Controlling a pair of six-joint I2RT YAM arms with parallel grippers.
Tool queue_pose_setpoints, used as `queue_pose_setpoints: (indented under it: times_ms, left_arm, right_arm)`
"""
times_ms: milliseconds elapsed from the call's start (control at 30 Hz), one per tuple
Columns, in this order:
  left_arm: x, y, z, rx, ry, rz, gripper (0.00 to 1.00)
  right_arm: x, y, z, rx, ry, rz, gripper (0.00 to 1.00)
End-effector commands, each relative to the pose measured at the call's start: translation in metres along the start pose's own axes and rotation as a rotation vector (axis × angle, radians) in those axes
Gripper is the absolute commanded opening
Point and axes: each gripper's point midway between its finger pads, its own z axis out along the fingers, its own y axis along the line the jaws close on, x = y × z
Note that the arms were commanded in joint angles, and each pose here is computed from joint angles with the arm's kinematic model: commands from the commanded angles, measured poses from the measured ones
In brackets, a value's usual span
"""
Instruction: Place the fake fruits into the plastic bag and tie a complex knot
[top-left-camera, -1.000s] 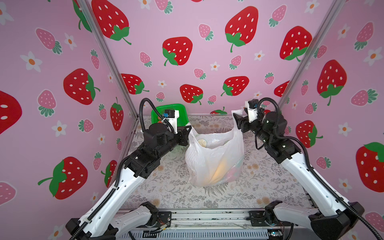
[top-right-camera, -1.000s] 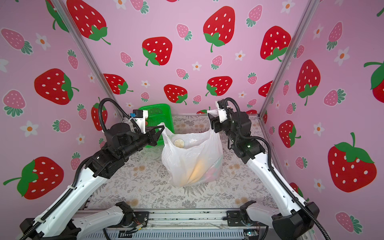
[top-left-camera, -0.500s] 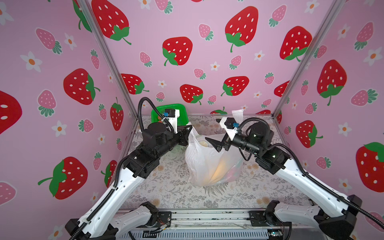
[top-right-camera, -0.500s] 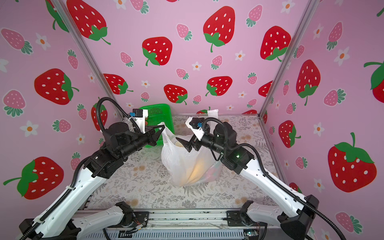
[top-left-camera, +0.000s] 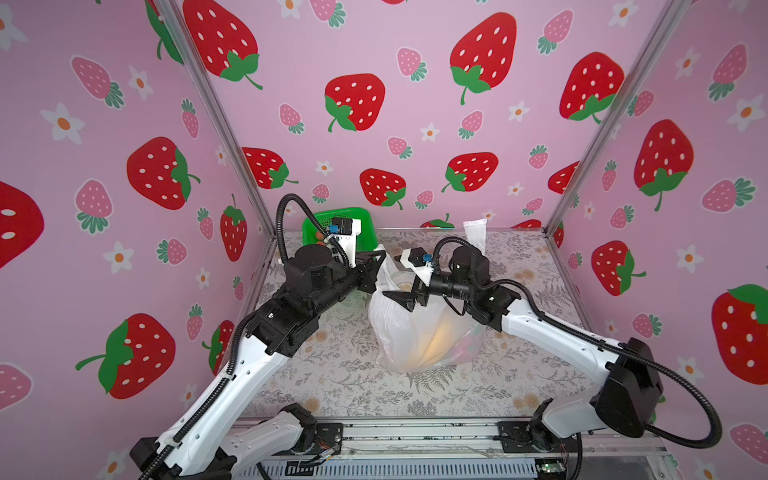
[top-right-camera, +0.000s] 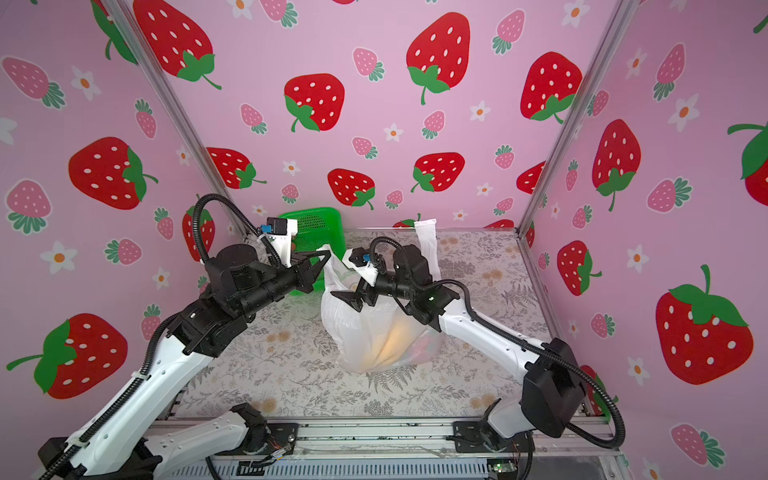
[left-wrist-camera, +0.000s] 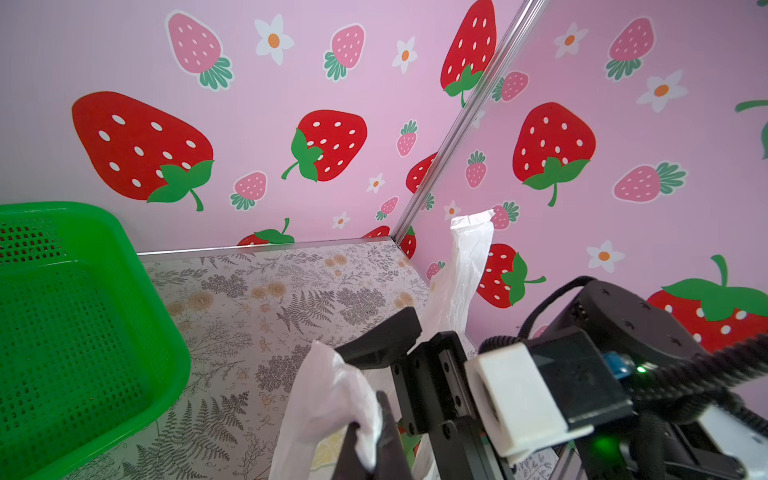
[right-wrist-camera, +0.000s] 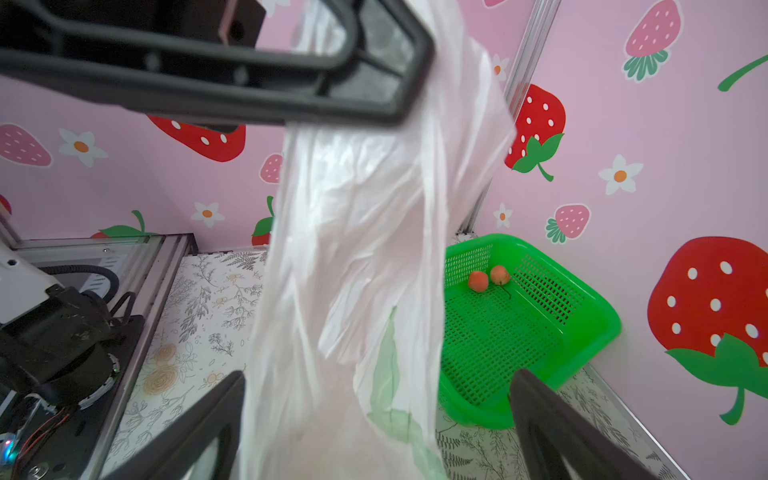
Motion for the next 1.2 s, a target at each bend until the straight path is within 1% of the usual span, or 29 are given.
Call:
queue_pose_setpoints:
  times_ms: [0, 33, 100, 167, 233, 267, 300, 367, 400, 467, 500, 567, 667, 767, 900, 1067, 1167]
  left_arm:
    - [-0.023, -0.009, -0.008, 0.025, -0.065, 0.033, 0.00]
    - [-0.023, -0.008, -0.009, 0.019, -0.068, 0.036, 0.00]
    - [-0.024, -0.005, -0.009, 0.006, -0.072, 0.038, 0.00]
    - [-0.026, -0.004, -0.010, 0.004, -0.082, 0.035, 0.00]
    - [-0.027, -0.002, -0.009, 0.010, -0.090, 0.028, 0.00]
    - [-0.029, 0.000, -0.009, 0.009, -0.096, 0.028, 0.01]
    - [-0.027, -0.004, -0.009, 0.043, -0.088, 0.033, 0.04]
    - [-0.027, -0.003, -0.011, 0.065, -0.092, 0.064, 0.19]
    - [-0.028, -0.004, -0.014, 0.077, -0.095, 0.090, 0.27]
    - [-0.026, -0.005, -0.019, 0.099, -0.100, 0.155, 0.47]
    - [-0.026, -0.007, -0.022, 0.119, -0.105, 0.194, 0.53]
    - [-0.021, -0.013, -0.028, 0.170, -0.106, 0.277, 0.63]
    - [-0.009, -0.020, -0.033, 0.231, -0.095, 0.383, 0.74]
    - [0.008, -0.026, -0.031, 0.298, -0.056, 0.459, 0.80]
    - [0.024, -0.035, -0.026, 0.397, -0.002, 0.503, 0.82]
    - [0.022, -0.033, -0.009, 0.409, 0.024, 0.513, 0.82]
    - [0.020, -0.036, -0.001, 0.439, 0.037, 0.501, 0.79]
  right_arm:
    - [-0.006, -0.005, -0.001, -0.070, -0.096, 0.007, 0.93]
    - [-0.001, -0.002, 0.000, -0.099, -0.099, 0.023, 0.86]
    - [0.010, 0.003, 0.004, -0.150, -0.090, 0.058, 0.64]
    - [0.018, 0.008, 0.006, -0.179, -0.086, 0.092, 0.45]
    - [0.019, 0.012, 0.003, -0.191, -0.097, 0.112, 0.29]
    - [0.019, 0.014, 0.001, -0.190, -0.100, 0.120, 0.20]
    - [0.019, 0.014, -0.001, -0.181, -0.102, 0.125, 0.11]
    - [0.015, 0.016, -0.008, -0.171, -0.110, 0.126, 0.01]
    - [0.014, 0.018, -0.011, -0.171, -0.111, 0.128, 0.00]
    - [0.012, 0.022, -0.017, -0.175, -0.111, 0.129, 0.00]
    - [0.011, 0.024, -0.020, -0.175, -0.110, 0.130, 0.00]
    - [0.010, 0.027, -0.024, -0.180, -0.107, 0.133, 0.00]
    - [0.008, 0.031, -0.029, -0.193, -0.103, 0.130, 0.00]
    - [0.006, 0.034, -0.032, -0.200, -0.100, 0.127, 0.00]
    - [0.004, 0.037, -0.034, -0.222, -0.102, 0.129, 0.00]
    - [0.007, 0.046, -0.036, -0.269, -0.097, 0.123, 0.00]
    - [0.008, 0.050, -0.038, -0.286, -0.098, 0.121, 0.00]
